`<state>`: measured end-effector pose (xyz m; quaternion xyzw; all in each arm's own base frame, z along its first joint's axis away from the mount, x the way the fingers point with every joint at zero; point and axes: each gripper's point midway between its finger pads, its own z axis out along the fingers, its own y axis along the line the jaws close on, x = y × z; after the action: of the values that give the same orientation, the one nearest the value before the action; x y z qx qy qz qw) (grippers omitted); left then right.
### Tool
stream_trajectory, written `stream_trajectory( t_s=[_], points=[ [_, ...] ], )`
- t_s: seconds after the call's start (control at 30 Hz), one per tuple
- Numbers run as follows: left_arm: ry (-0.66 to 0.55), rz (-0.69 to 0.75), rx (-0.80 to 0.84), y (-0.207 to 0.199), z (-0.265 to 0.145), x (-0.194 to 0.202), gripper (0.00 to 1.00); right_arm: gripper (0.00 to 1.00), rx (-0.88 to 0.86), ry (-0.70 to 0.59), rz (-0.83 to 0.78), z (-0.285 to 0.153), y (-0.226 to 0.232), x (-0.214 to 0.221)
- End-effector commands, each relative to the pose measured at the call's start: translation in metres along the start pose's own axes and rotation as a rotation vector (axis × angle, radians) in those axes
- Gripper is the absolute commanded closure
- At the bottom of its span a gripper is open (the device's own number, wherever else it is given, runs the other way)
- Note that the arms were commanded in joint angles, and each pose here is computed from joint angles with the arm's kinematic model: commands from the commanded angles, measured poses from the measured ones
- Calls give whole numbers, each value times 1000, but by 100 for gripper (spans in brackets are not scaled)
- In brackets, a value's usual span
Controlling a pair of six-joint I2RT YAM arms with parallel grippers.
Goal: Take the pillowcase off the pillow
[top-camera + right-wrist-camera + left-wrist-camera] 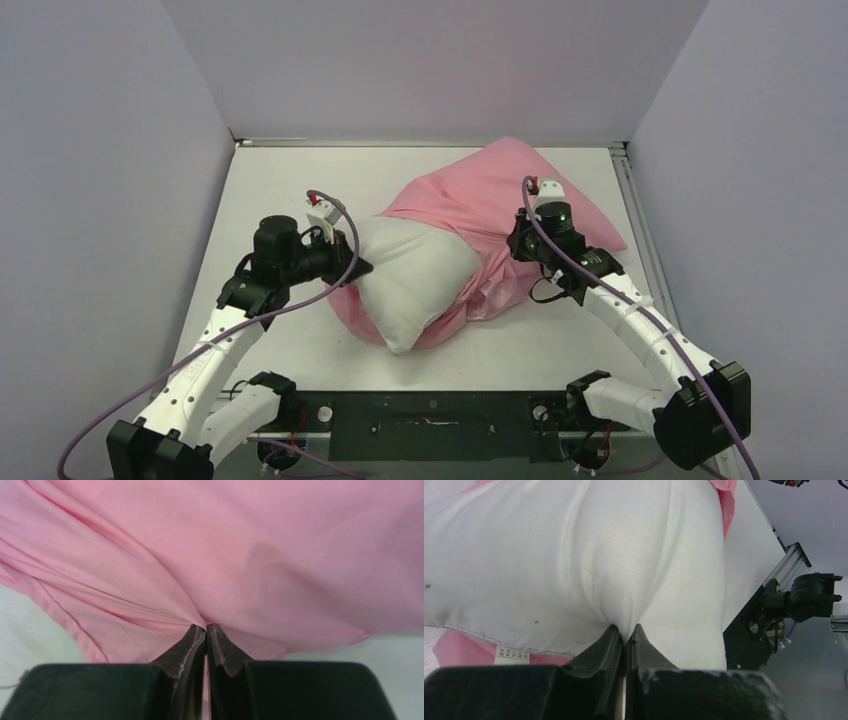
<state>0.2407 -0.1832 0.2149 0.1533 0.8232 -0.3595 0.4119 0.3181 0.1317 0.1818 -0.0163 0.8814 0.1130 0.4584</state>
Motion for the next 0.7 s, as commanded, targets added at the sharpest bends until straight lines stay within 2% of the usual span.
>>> stream_trajectory(
  t_s=[0.0, 0.07, 0.2, 0.3, 0.4, 0.47, 0.5, 0.57, 0.6, 0.67],
  points=[
    [-51, 55, 98, -17, -3, -14, 100, 95, -120, 9, -39, -7, 10, 6],
    [-45, 56, 117, -21, -2, -14, 100, 95, -224, 49, -67, -12, 31, 20],
    [-47, 63, 118, -22, -1, -19, 100, 94, -319, 87, -167, -28, 68, 41],
    [-47, 76, 102, -19, 0, -22, 100, 90, -406, 126, -242, -44, 98, 58],
    [-38, 78, 97, -18, 0, -20, 100, 81, -443, 147, -321, -57, 117, 66],
    [-39, 72, 86, -16, 0, -19, 99, 72, -443, 143, -364, -62, 124, 62],
    [-48, 68, 73, -15, -2, -21, 92, 68, -435, 135, -379, -63, 126, 57],
    [-64, 50, 37, -12, -5, -24, 72, 60, -406, 107, -404, -64, 126, 43],
    [-75, 41, 7, -9, -7, -27, 57, 53, -389, 92, -416, -63, 126, 35],
    [-99, 18, -56, -3, -13, -35, 40, 41, -347, 61, -444, -59, 126, 19]
  ],
)
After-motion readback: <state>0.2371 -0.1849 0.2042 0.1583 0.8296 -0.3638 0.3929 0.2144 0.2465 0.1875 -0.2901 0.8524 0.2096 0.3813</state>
